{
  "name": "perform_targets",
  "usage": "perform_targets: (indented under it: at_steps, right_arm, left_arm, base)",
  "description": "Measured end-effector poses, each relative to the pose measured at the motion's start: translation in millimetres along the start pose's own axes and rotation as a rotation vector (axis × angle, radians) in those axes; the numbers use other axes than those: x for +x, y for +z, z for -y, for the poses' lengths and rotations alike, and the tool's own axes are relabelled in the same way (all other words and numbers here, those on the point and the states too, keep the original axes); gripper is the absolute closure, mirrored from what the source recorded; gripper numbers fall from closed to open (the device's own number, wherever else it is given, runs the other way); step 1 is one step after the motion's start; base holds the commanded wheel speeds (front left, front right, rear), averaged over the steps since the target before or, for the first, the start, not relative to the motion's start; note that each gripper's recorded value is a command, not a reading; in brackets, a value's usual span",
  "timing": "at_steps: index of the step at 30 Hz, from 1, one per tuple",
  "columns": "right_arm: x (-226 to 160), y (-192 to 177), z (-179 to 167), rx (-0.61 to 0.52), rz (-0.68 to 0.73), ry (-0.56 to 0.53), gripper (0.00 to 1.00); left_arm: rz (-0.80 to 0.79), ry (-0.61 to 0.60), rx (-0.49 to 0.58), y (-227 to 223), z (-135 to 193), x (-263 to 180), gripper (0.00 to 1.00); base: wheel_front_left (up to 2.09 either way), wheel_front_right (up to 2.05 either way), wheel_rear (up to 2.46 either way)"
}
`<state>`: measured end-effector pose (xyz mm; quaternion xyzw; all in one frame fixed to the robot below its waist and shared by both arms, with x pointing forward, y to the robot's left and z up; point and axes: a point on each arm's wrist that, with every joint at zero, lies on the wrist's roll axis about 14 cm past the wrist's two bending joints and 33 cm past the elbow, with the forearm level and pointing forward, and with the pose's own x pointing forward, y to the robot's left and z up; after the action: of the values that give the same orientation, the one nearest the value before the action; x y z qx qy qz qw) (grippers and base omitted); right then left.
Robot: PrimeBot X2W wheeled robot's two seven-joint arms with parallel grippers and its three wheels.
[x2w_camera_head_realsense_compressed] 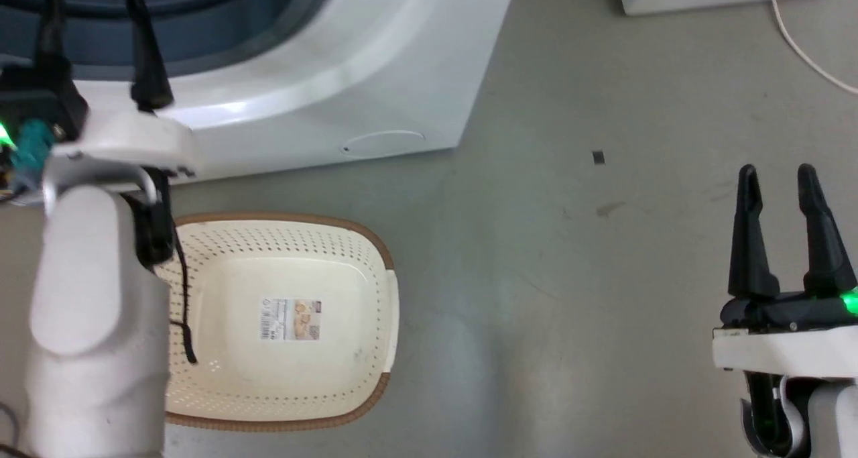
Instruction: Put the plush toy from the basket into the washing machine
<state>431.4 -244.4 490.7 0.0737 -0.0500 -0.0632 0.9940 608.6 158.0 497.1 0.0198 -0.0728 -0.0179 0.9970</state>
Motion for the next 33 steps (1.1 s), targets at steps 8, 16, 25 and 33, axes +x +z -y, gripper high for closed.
perform_targets:
  at_steps: [8,16,25,33]
  right_arm:
    - [-12.7,22.5,-22.5,-0.022,0.046,0.068,0.00]
    - [-31.3,33.0,-44.8,-0.033,0.060,0.137,0.00]
    - [-53.3,41.5,-66.9,-0.032,0.071,0.208,0.00]
    - [-66.5,44.0,-79.1,-0.037,0.073,0.250,0.00]
  left_arm:
    - [0.012,0.021,0.004,30.2,-6.7,-70.5,0.00]
    - [-0.027,0.042,0.014,36.3,-16.9,-130.6,0.00]
    - [-0.059,0.097,0.025,40.6,-34.0,-190.7,0.00]
    - [-0.072,0.151,0.024,42.6,-49.0,-225.4,0.00]
  base:
    - [0.00,0.00,0.00]
    - [0.00,0.00,0.00]
    - [0.00,0.00,0.00]
    - [0.00,0.00,0.00]
